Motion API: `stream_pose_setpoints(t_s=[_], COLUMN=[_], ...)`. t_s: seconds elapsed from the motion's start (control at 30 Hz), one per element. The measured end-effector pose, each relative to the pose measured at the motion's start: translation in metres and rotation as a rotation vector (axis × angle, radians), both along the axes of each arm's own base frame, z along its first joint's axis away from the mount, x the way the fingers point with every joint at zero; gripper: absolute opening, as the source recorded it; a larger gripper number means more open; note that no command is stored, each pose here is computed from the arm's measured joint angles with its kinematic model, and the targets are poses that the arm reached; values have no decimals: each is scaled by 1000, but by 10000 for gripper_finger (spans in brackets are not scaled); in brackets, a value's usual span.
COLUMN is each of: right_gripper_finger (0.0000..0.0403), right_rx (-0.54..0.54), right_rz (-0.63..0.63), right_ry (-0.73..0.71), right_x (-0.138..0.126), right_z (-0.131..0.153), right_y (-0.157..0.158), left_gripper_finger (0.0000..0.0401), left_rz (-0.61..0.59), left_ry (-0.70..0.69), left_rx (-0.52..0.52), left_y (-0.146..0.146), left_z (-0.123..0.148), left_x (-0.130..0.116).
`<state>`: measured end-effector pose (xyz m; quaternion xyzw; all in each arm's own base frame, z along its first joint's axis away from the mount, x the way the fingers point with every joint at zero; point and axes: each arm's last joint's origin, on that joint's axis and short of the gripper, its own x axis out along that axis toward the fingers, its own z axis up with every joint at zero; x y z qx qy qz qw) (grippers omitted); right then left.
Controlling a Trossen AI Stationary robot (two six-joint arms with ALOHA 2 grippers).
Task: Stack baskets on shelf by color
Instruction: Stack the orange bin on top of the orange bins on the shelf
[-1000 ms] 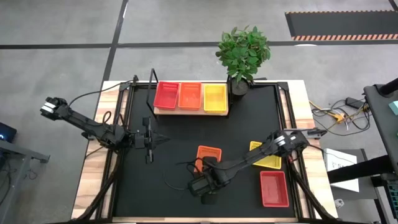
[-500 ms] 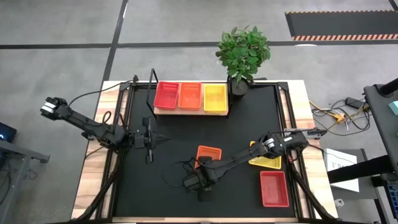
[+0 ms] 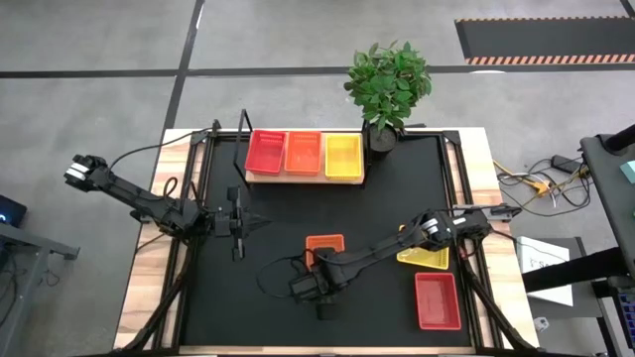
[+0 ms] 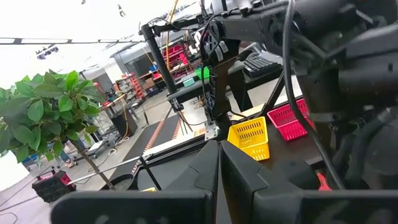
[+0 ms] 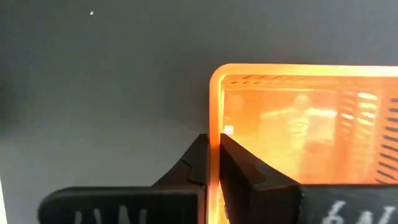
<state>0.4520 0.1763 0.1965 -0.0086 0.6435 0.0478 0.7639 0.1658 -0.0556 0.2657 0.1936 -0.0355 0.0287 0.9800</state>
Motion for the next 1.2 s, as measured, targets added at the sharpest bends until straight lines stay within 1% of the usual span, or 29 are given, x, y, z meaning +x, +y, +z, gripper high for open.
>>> stream_pose_setpoints(t_s=[0.17,0.33,0.5,0.67,0.73,1.0,1.13,1.2], right_gripper_finger=[13,13,12,12,12,12,12,12], right_rx=[-70,-184,-319,-488,-539,-585,-599,-588], right_rz=[29,46,23,-26,-31,-21,-50,-72], right_ry=[6,-24,-56,-130,-148,-198,-235,-261], right_x=[-5,-13,-17,-14,-10,11,19,23], right_z=[25,51,72,89,93,97,99,101], right_y=[-4,-12,-35,-64,-77,-137,-171,-189], left_gripper_finger=[1,1,1,1,1,1,1,1], left_rz=[0,0,0,0,0,0,0,0], left_ry=[0,0,0,-10,-13,-14,-14,-14], left_rx=[0,0,0,-4,-6,-6,-6,-6], left_y=[0,0,0,0,0,0,0,0], left_z=[0,0,0,1,1,1,1,1], left_x=[0,0,0,0,0,0,0,0])
